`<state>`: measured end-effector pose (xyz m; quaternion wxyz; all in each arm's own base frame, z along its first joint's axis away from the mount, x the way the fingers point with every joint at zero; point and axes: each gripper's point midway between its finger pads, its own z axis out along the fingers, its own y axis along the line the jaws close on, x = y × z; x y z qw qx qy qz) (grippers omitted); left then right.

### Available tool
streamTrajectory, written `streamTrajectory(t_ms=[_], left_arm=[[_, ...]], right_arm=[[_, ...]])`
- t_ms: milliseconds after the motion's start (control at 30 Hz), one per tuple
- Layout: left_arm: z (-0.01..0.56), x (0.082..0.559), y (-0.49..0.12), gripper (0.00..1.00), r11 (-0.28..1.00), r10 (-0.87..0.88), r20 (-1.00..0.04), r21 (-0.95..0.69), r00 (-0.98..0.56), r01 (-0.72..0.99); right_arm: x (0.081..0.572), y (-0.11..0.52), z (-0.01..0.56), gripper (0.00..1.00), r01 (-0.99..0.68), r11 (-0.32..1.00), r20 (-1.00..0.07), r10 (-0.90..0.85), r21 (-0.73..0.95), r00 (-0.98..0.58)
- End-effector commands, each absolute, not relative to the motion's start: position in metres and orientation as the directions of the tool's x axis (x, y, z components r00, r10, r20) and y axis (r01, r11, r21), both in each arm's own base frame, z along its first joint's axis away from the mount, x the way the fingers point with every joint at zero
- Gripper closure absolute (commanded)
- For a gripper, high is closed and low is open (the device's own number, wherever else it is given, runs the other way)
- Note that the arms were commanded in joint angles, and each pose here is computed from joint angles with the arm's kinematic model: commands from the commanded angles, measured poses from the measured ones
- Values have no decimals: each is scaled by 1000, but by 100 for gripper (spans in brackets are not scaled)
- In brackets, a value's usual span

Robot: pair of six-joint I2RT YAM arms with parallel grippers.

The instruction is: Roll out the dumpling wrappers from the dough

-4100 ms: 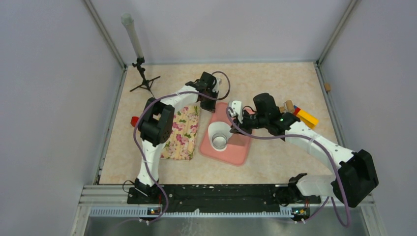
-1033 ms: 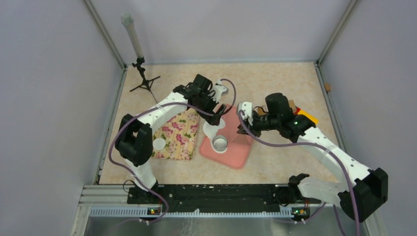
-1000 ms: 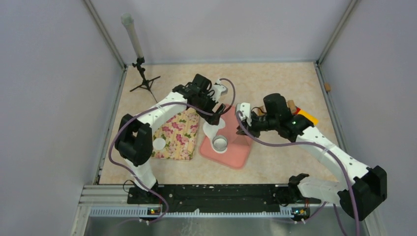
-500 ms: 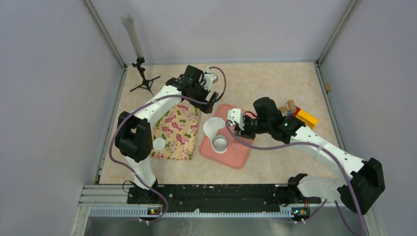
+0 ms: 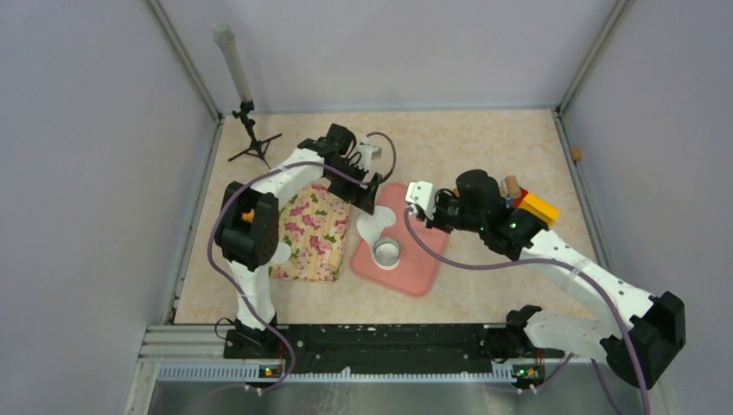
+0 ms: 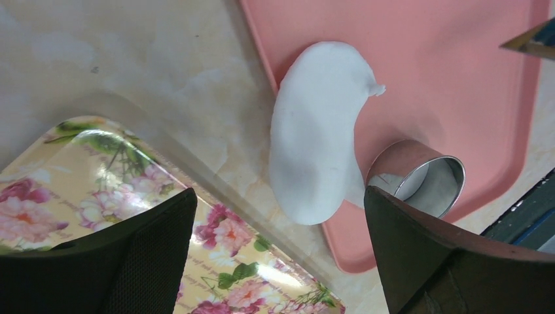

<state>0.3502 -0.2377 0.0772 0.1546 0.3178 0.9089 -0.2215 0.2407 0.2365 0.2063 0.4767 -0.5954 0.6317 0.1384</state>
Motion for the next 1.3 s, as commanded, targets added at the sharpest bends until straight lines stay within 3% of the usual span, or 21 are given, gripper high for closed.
streamTrajectory(t_ms=[0,133,633,900,1267], left_arm=[[121,369,-230,3,684,398,-534,-370,-746,629],[117,359,-231,3,652,422,-505,-408,-753,639],[133,356,-203,1,657,368,-538,-427,-758,622],[137,345,-198,1,644,389,-562,-400,-730,651],[141,332,-195,1,624,411,-579,-384,-704,680]], right_arm=[[288,241,247,100,-756,413,-776,-600,-508,193],[306,255,261,100,-750,452,-807,-563,-482,179],[348,317,233,100,-848,347,-804,-577,-402,145],[260,285,246,100,-939,88,-768,-602,-333,216],[218,269,202,100,-971,118,-826,-553,-206,109]])
